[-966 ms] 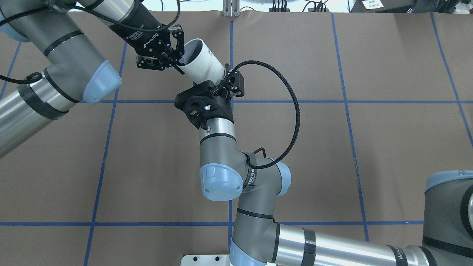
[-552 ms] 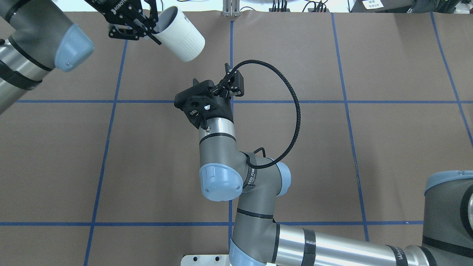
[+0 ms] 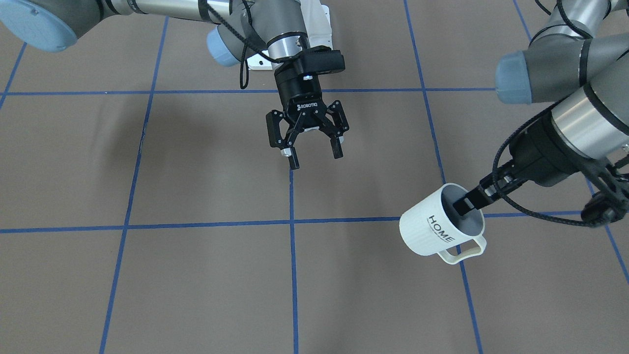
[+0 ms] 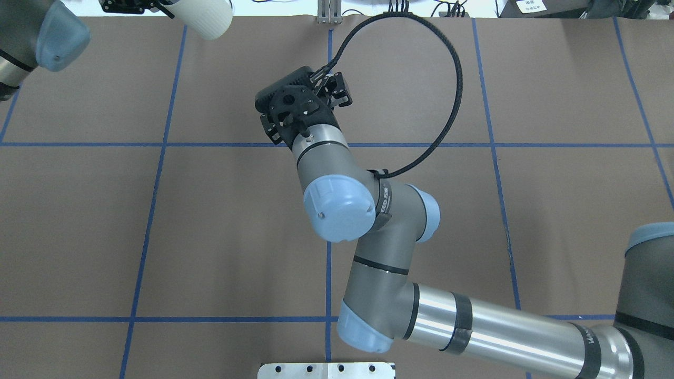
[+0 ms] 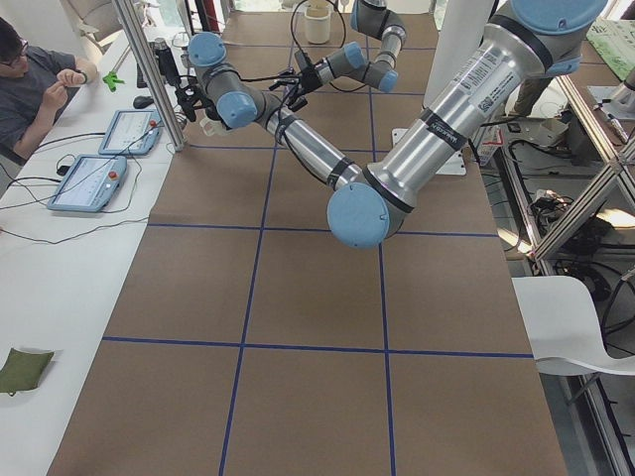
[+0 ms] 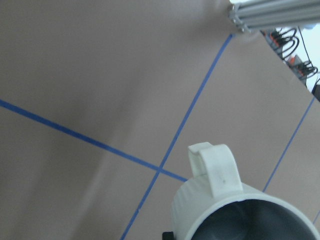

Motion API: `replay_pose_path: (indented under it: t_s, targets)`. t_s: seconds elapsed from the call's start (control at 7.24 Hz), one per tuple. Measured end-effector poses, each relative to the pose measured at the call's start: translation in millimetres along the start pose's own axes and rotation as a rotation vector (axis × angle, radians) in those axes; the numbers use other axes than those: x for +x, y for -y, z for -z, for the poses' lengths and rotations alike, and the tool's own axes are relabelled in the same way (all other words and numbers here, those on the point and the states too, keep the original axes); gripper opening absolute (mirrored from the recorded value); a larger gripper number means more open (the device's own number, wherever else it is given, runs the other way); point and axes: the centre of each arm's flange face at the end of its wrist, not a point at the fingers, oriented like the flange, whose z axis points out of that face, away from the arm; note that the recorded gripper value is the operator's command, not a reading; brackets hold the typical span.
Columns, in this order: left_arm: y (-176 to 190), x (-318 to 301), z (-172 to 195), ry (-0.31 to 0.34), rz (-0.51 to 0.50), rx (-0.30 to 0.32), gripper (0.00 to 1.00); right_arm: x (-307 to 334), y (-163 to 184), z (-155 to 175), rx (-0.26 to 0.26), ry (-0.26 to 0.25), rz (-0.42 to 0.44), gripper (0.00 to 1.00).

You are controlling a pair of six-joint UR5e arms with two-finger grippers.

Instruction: Left arm hands cup to right arm to dump lemon

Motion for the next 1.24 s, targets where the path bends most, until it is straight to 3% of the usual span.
replay_pose_path:
  t_s: [0.14, 0.28, 0.55, 0.69, 0.97, 1.24]
  targets:
    - [16.6, -15.5, -7.0, 0.109, -0.070, 0.051, 0.00, 42.2, 7.9, -20.4, -0.121, 0.046, -0.039, 1.00]
    - [30.0, -37.0, -14.7, 0.233, -0.163, 0.063, 0.00, 97.7, 12.7, -34.3, -0.254, 0.094, -0.078, 1.00]
    - [43.5, -113.3, -31.8, 0.392, -0.328, 0.003, 0.00, 228.4, 29.5, -43.6, -0.550, 0.161, -0.188, 1.00]
    - [38.4, -161.5, -34.5, 0.426, -0.392, -0.034, 0.00, 290.3, 36.5, -40.1, -0.682, 0.181, -0.248, 1.00]
    - [13.8, -258.7, -29.7, 0.447, -0.460, -0.077, 0.00, 380.9, 35.6, -24.7, -0.889, 0.186, -0.298, 1.00]
    - [-12.6, -334.3, -23.6, 0.413, -0.421, -0.042, 0.00, 440.7, 25.2, 17.5, -1.020, 0.170, -0.265, 1.00]
